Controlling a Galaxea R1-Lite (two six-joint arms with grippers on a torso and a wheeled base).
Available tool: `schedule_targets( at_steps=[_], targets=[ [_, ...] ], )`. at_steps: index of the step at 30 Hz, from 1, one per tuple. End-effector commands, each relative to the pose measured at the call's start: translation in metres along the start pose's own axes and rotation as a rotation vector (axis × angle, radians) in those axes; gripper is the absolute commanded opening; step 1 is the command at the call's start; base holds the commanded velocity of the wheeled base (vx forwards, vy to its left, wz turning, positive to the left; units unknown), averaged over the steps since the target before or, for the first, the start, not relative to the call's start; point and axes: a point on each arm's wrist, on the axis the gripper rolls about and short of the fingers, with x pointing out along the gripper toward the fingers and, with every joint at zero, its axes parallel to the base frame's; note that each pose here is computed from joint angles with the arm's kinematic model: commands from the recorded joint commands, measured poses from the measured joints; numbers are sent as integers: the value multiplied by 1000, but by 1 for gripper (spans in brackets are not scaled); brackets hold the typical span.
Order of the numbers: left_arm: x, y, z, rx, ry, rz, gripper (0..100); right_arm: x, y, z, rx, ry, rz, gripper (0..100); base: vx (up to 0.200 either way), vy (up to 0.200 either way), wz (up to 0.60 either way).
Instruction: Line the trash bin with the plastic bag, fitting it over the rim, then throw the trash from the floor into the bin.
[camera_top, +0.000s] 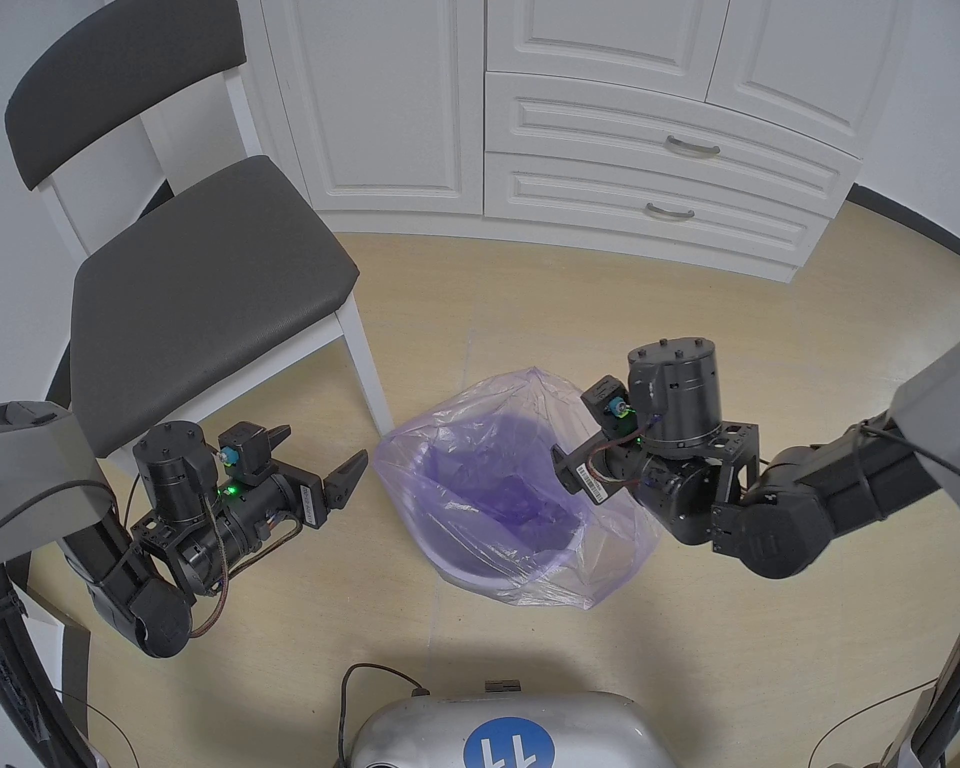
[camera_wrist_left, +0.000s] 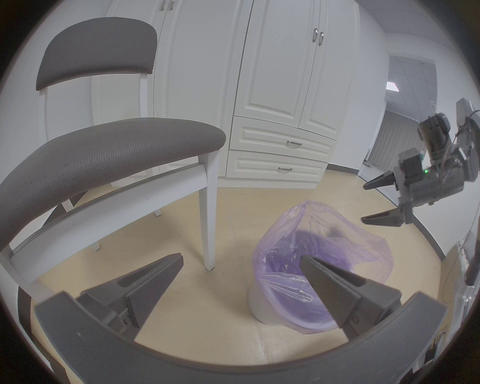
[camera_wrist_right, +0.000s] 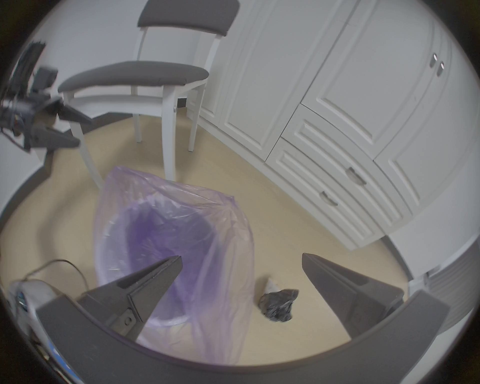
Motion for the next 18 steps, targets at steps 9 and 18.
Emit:
schedule_targets(
  at_steps=[9,18],
  targets=[
    [-3,-7,2,0,-2,-24,100,-49,-17,12,399,40,65,100,0,0,0],
    [0,-14,4,-76,1,-51,100,-53,-13,12,629,54,135,100,0,0,0]
  ],
)
